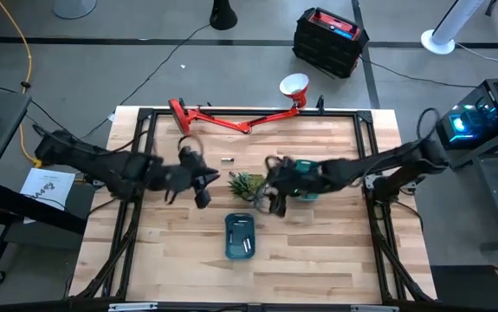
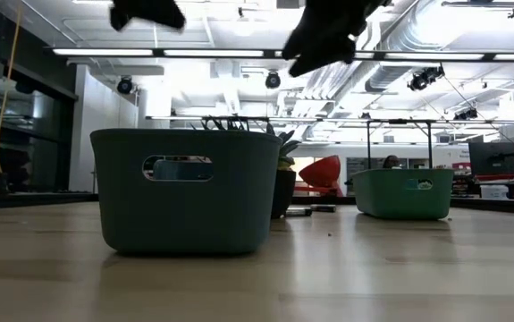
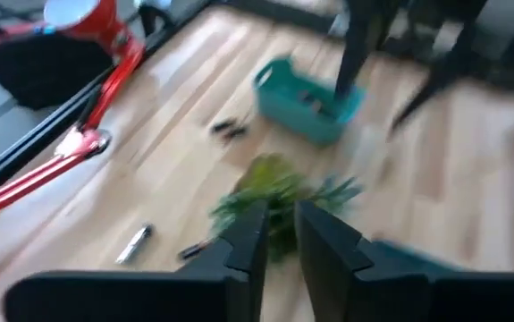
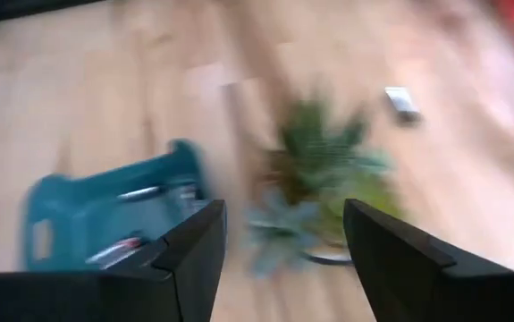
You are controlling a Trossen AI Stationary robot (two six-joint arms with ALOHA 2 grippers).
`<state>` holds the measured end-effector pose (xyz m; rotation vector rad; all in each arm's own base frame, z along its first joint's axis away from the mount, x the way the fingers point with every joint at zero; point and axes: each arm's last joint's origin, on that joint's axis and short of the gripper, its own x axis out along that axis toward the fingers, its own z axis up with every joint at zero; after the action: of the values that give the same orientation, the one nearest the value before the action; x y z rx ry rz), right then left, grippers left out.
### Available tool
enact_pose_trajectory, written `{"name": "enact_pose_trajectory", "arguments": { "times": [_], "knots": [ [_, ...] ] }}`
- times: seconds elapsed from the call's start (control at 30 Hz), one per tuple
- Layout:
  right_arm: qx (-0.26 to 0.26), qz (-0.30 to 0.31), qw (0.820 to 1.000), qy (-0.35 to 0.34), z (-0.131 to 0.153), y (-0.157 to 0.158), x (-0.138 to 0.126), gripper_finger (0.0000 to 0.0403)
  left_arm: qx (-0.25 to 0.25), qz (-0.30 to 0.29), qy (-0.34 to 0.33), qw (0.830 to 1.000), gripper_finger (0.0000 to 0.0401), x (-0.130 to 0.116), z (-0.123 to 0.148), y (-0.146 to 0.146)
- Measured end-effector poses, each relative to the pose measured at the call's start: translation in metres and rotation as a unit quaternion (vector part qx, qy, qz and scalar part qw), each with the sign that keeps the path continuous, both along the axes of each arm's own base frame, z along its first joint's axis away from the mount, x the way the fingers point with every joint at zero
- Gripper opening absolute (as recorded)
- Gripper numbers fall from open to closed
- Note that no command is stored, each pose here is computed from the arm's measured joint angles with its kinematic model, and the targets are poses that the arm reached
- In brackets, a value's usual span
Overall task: Sort batteries
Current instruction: Put the silver battery into the blue bin
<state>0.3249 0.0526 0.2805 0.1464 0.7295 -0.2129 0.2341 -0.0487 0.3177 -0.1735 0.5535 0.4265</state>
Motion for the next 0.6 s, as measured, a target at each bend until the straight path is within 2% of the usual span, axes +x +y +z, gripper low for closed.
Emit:
{"name": "enact_pose_trajectory", "arguments": {
  "times": [0.07,0.17,0.3,0.43,0.6],
  "knots": [
    [-0.003,-0.027,1.000,-0.007,0.013,-0.010,-0.011,0.0218,0.005,-0.010,0.035,0.999,0.0071,0.010,-0.008,0.017],
    [0.000,-0.065,0.998,-0.017,0.030,-0.020,-0.029,0.0217,-0.012,-0.058,0.088,0.994,0.0097,0.030,-0.025,0.045],
    [-0.001,-0.113,0.993,-0.022,0.044,-0.026,-0.052,0.0217,-0.048,-0.112,0.175,0.977,0.0131,0.053,-0.065,0.081],
    [0.008,-0.135,0.991,-0.020,0.052,-0.027,-0.068,0.0217,-0.101,-0.129,0.230,0.959,0.0162,0.062,-0.100,0.117],
    [-0.013,-0.140,0.990,-0.005,0.052,-0.027,-0.075,0.0217,-0.121,-0.107,0.254,0.954,0.0188,0.059,-0.124,0.163]
  ]
}}
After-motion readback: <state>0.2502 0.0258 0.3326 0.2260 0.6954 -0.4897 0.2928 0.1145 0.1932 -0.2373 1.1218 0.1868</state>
